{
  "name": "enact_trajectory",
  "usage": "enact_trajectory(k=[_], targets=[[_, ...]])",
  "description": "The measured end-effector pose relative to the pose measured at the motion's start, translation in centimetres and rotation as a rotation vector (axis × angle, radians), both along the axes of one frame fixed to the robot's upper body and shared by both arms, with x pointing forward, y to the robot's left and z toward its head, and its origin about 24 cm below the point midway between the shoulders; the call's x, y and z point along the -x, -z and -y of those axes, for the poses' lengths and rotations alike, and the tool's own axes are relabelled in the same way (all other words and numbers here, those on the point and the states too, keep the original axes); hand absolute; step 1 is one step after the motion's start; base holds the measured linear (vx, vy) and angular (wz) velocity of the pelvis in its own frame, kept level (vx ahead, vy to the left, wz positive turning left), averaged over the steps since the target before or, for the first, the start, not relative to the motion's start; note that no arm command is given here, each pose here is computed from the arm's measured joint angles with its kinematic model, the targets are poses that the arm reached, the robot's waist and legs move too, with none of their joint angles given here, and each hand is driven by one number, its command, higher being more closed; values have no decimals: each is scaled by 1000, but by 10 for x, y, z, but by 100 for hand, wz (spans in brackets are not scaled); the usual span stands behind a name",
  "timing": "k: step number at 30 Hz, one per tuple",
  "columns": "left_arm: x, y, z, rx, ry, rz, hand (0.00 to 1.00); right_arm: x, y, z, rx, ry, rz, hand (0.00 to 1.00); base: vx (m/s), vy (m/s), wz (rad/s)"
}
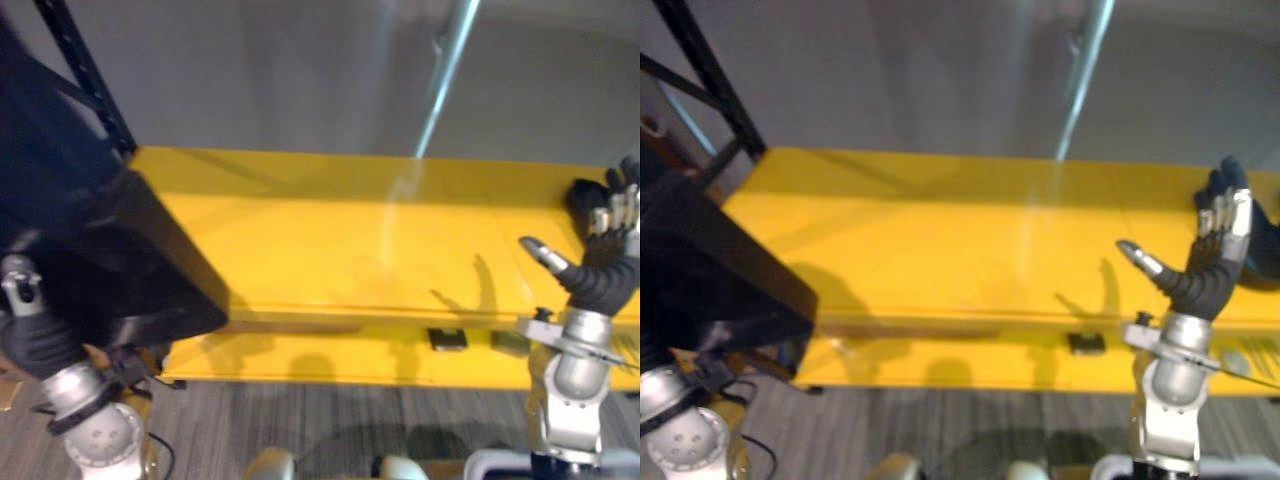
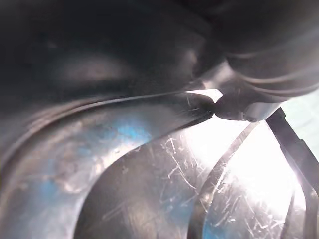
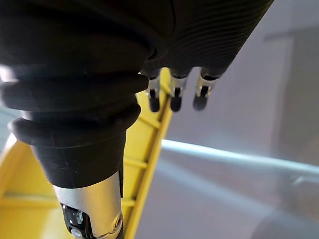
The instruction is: Walk over and take plastic housings, then place them on the shelf
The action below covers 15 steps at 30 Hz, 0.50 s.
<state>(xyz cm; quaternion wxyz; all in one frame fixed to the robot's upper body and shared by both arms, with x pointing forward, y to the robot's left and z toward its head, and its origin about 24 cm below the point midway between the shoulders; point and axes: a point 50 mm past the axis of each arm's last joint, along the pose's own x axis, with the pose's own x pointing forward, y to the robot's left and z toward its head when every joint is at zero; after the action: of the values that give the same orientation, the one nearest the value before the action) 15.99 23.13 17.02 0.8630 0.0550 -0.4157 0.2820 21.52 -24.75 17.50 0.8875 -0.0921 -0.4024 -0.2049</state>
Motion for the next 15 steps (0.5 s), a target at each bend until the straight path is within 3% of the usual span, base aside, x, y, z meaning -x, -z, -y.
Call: enact_trajectory(k=[5, 11, 15], targets=[[-13, -10, 14, -17, 85, 52, 100, 10, 0, 20, -47, 168, 41, 0, 108, -9, 39], [-25, -4, 17, -75, 131, -21, 100, 16, 5, 22, -99, 240, 70, 0, 44, 27, -28], [-35, -4, 30, -154, 254, -84, 100, 25, 13, 30, -106, 297, 39, 0, 45, 11, -33]])
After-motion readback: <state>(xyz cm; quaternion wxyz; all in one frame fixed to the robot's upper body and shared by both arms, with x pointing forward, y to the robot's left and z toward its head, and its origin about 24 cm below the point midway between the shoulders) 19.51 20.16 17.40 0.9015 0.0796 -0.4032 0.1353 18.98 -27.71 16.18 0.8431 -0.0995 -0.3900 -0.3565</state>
